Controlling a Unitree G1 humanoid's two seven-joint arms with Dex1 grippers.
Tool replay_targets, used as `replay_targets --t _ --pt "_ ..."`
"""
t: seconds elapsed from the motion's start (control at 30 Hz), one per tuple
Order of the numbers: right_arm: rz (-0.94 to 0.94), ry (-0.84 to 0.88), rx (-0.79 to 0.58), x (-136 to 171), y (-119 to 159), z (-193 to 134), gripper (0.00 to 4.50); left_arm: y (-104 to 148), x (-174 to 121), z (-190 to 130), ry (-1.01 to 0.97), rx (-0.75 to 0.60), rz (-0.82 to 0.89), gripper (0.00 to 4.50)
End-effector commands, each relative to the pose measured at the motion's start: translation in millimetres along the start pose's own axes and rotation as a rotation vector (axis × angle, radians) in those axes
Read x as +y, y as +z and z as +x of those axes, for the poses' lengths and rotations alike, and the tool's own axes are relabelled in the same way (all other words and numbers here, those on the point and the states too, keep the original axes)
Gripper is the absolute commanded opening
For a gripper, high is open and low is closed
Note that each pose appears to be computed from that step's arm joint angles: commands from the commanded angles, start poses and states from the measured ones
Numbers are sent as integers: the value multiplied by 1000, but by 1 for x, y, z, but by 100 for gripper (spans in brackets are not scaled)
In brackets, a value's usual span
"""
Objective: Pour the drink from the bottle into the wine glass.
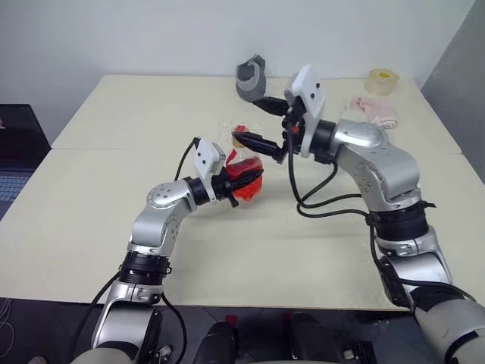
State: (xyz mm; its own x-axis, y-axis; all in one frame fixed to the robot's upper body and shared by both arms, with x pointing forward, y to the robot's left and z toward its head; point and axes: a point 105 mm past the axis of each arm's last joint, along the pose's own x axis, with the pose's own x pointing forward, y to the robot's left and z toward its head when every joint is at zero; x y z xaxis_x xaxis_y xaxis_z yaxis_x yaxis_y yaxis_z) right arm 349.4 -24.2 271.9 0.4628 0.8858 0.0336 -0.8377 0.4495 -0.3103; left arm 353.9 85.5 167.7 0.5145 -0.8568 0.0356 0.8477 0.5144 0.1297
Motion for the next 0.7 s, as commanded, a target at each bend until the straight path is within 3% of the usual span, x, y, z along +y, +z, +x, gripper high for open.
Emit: replay_targets --t 0.03,0.37,0.7 --pt "4 -92 34 -19 -5 -24 450 23 0 -2 -2 -75 63 96" --pt "4 -79 64 -18 -7 -50 450 24 1 0 -5 -79 63 95" --pt "46 32 -53 13 12 -16 450 25 -1 4 -17 -85 61 95"
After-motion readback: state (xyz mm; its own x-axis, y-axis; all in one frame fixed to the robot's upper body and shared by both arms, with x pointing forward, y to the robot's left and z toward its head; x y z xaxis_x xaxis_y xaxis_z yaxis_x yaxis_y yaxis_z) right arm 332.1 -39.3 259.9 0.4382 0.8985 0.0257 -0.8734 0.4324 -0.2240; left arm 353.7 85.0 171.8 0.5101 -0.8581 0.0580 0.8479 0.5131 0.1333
